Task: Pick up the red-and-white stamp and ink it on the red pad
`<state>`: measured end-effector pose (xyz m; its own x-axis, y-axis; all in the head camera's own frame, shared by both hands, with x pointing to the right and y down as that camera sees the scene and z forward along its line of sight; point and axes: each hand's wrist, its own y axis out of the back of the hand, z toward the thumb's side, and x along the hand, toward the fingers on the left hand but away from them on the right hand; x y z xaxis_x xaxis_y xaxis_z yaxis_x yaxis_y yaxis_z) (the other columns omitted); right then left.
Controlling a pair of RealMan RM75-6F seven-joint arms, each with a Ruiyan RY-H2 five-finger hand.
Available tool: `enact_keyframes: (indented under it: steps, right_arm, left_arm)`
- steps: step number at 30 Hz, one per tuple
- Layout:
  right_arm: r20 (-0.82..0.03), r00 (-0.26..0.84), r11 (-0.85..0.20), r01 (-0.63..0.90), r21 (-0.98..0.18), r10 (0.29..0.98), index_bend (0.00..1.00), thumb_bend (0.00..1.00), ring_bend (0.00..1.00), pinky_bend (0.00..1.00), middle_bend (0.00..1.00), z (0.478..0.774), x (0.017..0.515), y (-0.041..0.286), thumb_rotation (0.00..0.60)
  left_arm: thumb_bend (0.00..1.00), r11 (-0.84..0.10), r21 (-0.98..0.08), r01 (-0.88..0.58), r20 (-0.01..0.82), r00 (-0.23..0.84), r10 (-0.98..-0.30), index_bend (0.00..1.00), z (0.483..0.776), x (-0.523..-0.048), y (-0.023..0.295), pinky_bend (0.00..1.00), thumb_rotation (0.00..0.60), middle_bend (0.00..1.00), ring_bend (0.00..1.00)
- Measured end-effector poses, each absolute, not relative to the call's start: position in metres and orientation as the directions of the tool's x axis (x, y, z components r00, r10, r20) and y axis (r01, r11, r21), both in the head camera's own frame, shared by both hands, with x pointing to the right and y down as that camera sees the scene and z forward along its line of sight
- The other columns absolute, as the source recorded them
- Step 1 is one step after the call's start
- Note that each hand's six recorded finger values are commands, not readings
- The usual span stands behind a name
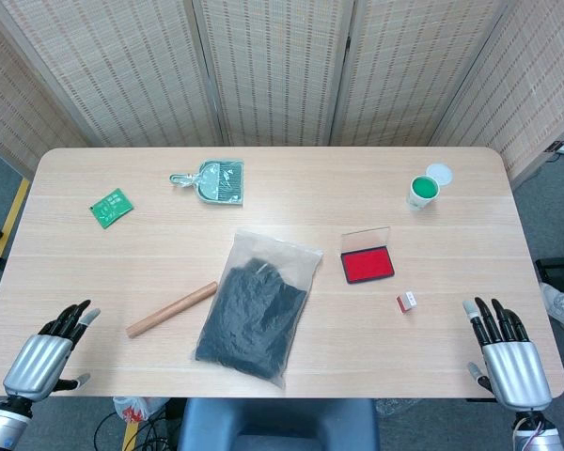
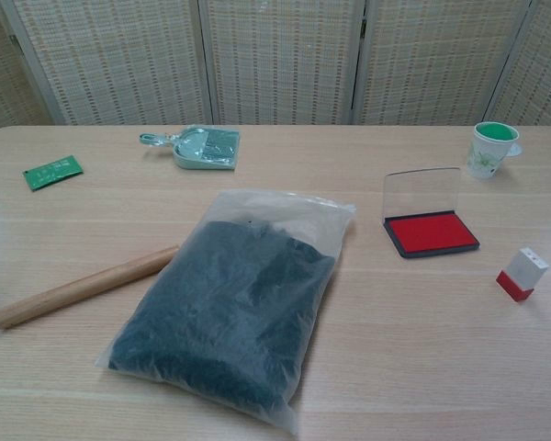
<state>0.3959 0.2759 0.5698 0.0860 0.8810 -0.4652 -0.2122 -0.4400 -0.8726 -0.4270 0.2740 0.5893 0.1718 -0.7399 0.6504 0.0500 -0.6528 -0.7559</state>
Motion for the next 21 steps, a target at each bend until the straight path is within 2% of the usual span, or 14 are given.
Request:
enact_keyframes:
  steps: [6, 13, 17, 21]
  right_arm:
    - [-0.546, 0.093, -0.516, -0.227, -0.826, 0.833, 0.01, 0.18, 0.04, 0.13, 0.08, 0.597, 0.396, 0.265, 0.6]
    - [-0.685, 0.105, -0.652, -0.232, -0.722, 0.721, 0.09, 0.19, 0.04, 0.13, 0.1, 0.643, 0.389, 0.222, 0.6]
    - [-0.709, 0.126, -0.67, -0.248, -0.7, 0.694, 0.12, 0.21, 0.04, 0.13, 0.1, 0.658, 0.378, 0.19, 0.6]
    - [-0.732, 0.126, -0.688, -0.267, -0.675, 0.67, 0.14, 0.25, 0.04, 0.13, 0.1, 0.669, 0.373, 0.176, 0.6]
  left_arm:
    - [0.07, -0.65, -0.758, 0.055, 0.648, 0.176, -0.741, 0.07, 0.591, -0.427, 0.271, 0.27, 0.6, 0.0, 0.04]
    - [0.07, -0.654, -0.754, 0.055, 0.653, 0.163, -0.739, 0.07, 0.595, -0.43, 0.268, 0.27, 0.6, 0.0, 0.04]
    - [0.07, -0.656, -0.752, 0.068, 0.657, 0.152, -0.738, 0.07, 0.598, -0.433, 0.266, 0.27, 0.6, 0.0, 0.04]
    - [0.07, -0.662, -0.745, 0.08, 0.666, 0.145, -0.732, 0.07, 0.602, -0.433, 0.266, 0.27, 0.6, 0.0, 0.04]
